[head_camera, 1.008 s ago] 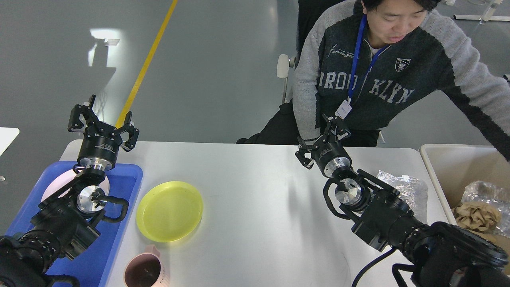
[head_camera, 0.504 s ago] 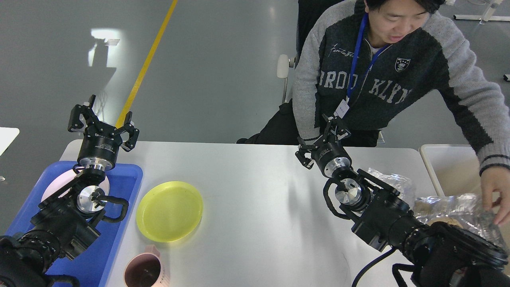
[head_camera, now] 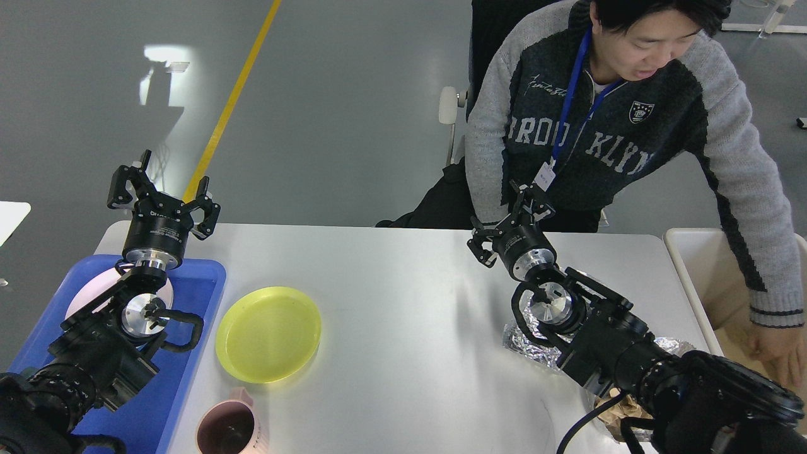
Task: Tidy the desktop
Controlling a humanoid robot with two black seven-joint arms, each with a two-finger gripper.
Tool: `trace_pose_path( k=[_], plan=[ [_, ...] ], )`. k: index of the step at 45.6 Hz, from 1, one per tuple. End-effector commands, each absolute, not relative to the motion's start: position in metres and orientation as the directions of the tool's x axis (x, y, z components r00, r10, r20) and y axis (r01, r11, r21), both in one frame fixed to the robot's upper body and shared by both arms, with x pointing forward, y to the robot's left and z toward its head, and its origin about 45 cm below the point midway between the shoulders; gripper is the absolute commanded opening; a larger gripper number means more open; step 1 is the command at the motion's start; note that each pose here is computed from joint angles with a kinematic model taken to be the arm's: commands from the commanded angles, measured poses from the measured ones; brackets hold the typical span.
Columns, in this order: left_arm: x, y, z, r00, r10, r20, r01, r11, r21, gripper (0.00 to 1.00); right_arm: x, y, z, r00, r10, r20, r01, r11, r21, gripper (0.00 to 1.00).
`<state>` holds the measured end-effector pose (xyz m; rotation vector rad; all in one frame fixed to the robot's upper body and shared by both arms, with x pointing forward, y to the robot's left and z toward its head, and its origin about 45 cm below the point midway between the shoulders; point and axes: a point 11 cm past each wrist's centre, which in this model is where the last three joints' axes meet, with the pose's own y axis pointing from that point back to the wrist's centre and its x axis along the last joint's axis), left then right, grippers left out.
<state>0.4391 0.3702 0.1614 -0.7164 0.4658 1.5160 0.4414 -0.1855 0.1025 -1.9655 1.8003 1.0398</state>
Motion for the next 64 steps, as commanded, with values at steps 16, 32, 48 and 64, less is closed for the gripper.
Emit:
trace_pose_path(
  k=[16,32,48,64],
  plan=[
    [0.4391,0.3701,0.1614,0.030,0.730,-0.682,-0.987,-0.084,-0.133,0.97,0.4414,-0.1855,0.1025,-0.035,-0.747,-0.664,-0.948,-0.184,0.258,1.00],
    [0.4391,0.3701,0.1614,0.030,0.730,-0.682,-0.987,-0.084,-0.133,0.97,0.4414,-0.1855,0.1025,-0.035,-0.747,-0.664,-0.948,-0.184,0.258,1.00],
    [0.4392,0.3694,0.1611,0.030,0.730,-0.683,-0.988,-0.083,-0.133,0.97,0.4414,-0.1855,0.1025,-0.035,-0.747,-0.664,-0.948,-0.184,0.258,1.00],
    [0.4391,0.3701,0.1614,0.030,0.730,-0.682,-0.987,-0.084,-0.133,0.97,0.4414,-0.1855,0.1025,-0.035,-0.747,-0.664,-0.948,-0.184,0.258,1.00]
  ],
)
